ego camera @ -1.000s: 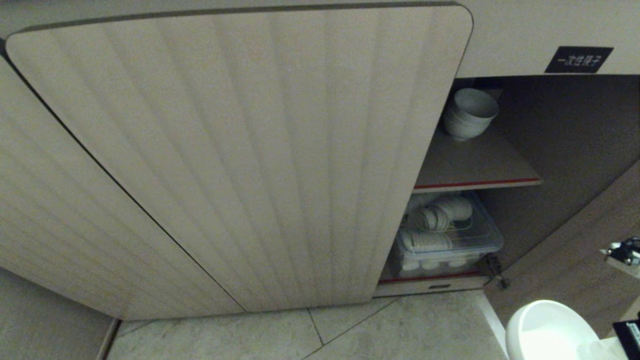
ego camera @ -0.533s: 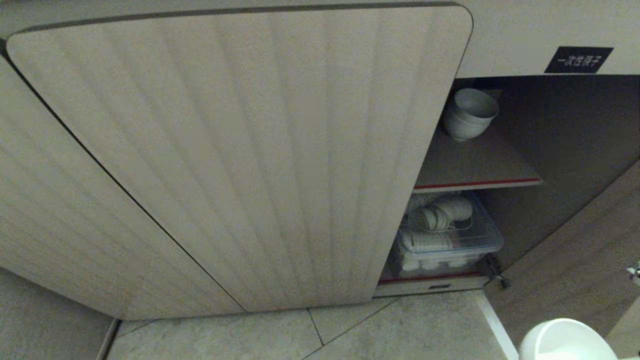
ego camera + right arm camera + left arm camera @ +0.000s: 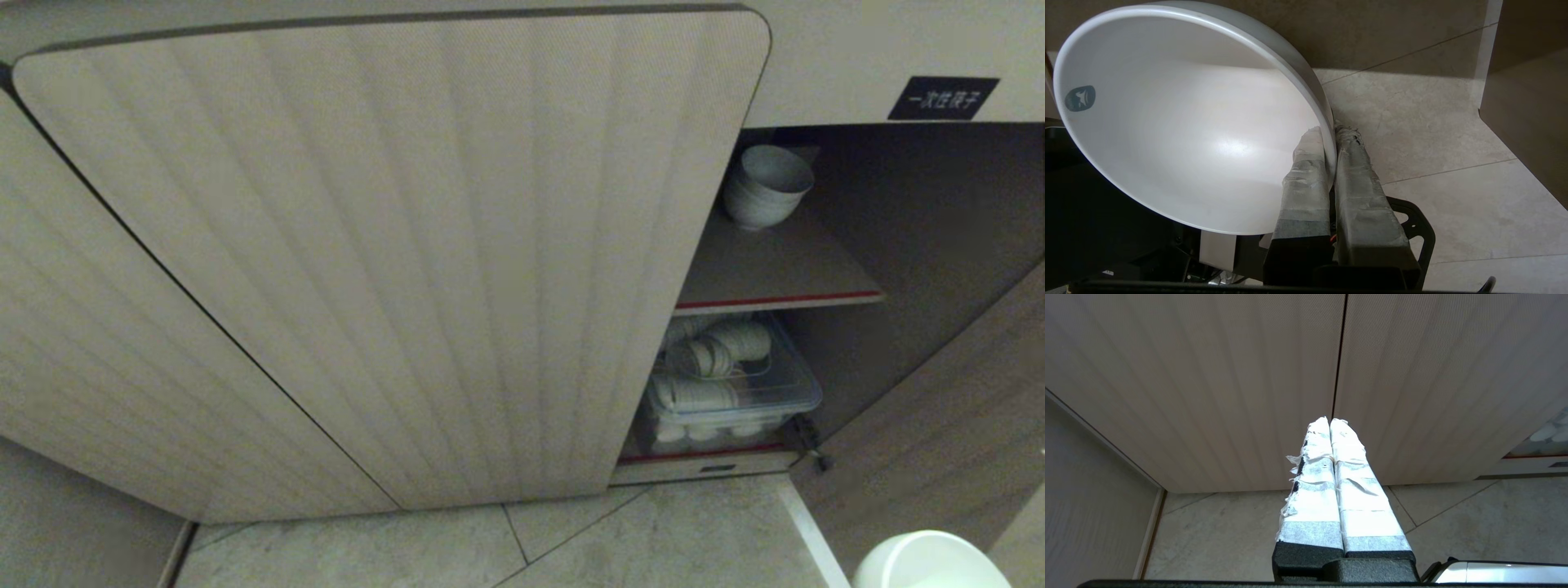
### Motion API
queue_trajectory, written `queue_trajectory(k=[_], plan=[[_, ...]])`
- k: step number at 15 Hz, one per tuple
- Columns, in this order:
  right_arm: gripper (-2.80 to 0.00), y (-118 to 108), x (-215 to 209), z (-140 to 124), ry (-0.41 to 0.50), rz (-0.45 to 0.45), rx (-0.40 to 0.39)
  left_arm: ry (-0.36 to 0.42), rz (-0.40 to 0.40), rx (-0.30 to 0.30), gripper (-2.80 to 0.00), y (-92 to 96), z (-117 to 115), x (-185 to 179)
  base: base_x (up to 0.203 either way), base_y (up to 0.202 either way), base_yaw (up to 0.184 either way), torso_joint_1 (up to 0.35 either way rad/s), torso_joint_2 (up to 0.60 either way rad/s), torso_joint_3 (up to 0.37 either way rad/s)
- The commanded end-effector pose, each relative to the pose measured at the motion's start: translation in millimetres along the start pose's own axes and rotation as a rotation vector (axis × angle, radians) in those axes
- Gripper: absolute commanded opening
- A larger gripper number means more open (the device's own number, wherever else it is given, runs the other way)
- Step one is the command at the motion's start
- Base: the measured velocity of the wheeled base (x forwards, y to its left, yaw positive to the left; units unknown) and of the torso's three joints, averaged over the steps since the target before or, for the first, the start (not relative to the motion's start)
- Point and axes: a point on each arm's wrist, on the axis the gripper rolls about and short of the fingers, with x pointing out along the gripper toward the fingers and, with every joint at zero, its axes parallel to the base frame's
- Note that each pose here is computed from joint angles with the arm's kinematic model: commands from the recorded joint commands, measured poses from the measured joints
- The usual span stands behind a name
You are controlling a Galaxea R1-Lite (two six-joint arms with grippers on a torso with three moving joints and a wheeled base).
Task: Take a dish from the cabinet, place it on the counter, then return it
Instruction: Place it on the table
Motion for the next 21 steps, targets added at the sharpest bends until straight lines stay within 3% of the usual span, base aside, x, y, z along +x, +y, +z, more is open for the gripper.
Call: queue_trajectory(k=[1, 11, 21], plan=[[-2.80, -0.1, 1.4, -0.8, 0.012, 0.003, 0.000, 0.000, 0.001, 0.000, -2.80, 0.0, 0.0, 0.0, 0.000, 0.000, 0.000, 0.000, 0.00, 0.000], [-2.80, 0.0, -1.3, 0.7, -0.004, -0.025, 0.038, 0.000, 0.001, 0.000, -2.80, 0.0, 0.0, 0.0, 0.000, 0.000, 0.000, 0.000, 0.00, 0.000], [-2.80, 2.3, 0.4, 1.8, 0.004, -0.010, 0.020, 0.000, 0.001, 0.000, -2.80, 0.0, 0.0, 0.0, 0.000, 0.000, 0.000, 0.000, 0.00, 0.000]])
